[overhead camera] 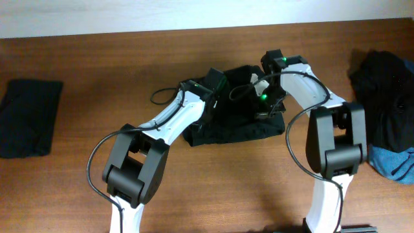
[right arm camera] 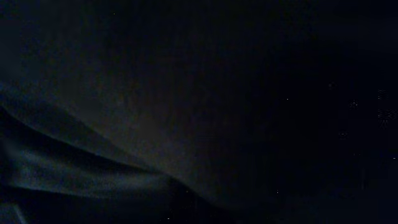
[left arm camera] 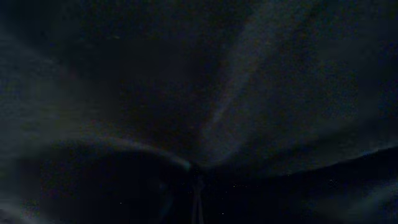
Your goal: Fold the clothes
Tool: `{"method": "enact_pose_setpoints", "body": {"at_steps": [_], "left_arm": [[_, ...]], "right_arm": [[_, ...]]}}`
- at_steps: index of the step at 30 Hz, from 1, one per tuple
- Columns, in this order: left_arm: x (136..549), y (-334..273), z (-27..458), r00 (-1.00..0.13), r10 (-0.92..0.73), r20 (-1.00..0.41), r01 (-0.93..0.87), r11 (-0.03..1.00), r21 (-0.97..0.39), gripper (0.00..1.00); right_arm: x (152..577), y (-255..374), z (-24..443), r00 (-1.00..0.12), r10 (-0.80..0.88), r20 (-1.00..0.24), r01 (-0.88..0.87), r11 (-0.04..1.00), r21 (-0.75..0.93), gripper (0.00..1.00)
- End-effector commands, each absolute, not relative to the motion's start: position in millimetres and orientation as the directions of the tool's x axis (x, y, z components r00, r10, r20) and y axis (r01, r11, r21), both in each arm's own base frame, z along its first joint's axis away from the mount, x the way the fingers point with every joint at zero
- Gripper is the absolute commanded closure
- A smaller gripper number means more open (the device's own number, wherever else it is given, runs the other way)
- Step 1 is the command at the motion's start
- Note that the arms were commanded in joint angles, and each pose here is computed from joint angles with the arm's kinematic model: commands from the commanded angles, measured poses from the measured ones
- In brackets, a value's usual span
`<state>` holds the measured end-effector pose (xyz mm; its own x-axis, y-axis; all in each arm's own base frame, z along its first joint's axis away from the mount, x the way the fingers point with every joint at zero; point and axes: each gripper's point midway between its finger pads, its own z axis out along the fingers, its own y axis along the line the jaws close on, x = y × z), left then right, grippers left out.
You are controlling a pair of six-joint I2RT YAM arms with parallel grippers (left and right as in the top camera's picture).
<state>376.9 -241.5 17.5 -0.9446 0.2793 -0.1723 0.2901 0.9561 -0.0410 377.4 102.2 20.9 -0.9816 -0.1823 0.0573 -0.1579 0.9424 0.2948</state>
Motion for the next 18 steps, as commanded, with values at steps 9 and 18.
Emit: {"method": "enact_pose_setpoints", "body": {"at_steps": [9,18], "left_arm": [[398.6,-205.1,86.7,-0.929,0.259,-0.263,0.261,0.965,0.027,1.00],[383.0,-242.1,116.2,-0.915,0.271,-0.300,0.328,0.931,-0.158,0.99]], "right_arm": [[355.4,76.5,-27.9,-0.964,-0.172,0.201,-0.139,0.976,0.166,0.96],[383.2,92.9,48.6,-0.977,-0.180,0.118,-0.148,0.960,0.237,0.86]]}}
